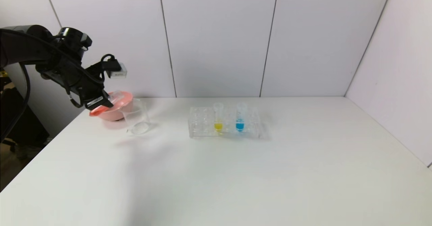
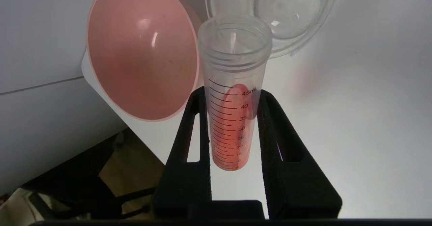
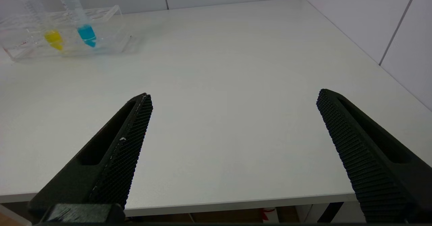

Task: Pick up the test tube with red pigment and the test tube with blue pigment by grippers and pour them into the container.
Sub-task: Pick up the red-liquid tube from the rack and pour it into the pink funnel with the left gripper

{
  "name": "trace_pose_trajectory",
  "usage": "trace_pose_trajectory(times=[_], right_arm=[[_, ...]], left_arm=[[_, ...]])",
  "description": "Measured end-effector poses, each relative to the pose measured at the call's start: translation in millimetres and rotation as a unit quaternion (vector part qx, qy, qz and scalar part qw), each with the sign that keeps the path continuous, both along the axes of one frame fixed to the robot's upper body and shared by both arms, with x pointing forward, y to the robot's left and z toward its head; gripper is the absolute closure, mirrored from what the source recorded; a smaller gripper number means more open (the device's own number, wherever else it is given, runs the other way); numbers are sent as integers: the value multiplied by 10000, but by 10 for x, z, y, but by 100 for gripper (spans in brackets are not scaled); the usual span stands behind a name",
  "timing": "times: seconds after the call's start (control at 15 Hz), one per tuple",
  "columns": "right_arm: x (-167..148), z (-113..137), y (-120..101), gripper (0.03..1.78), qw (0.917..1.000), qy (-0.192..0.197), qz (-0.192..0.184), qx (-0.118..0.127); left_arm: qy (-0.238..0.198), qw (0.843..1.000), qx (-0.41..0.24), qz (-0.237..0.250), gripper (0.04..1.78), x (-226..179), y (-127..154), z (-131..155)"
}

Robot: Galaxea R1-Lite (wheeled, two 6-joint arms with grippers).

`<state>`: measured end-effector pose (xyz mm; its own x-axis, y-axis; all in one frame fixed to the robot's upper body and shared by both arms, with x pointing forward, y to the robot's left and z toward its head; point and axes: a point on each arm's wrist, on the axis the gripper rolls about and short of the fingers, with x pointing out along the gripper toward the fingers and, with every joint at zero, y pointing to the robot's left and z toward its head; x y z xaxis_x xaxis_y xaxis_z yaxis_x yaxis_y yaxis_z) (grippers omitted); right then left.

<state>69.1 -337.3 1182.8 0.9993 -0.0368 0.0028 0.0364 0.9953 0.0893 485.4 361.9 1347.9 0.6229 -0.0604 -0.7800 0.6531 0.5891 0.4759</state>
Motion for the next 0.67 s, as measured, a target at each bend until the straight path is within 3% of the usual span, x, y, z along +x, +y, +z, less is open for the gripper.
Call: trace_pose_trajectory(times=[0.67], right_arm=[[0, 0, 0, 4, 10000, 0, -1, -2]], left_arm=[[-56, 9960, 892, 4, 138, 82, -250, -50]])
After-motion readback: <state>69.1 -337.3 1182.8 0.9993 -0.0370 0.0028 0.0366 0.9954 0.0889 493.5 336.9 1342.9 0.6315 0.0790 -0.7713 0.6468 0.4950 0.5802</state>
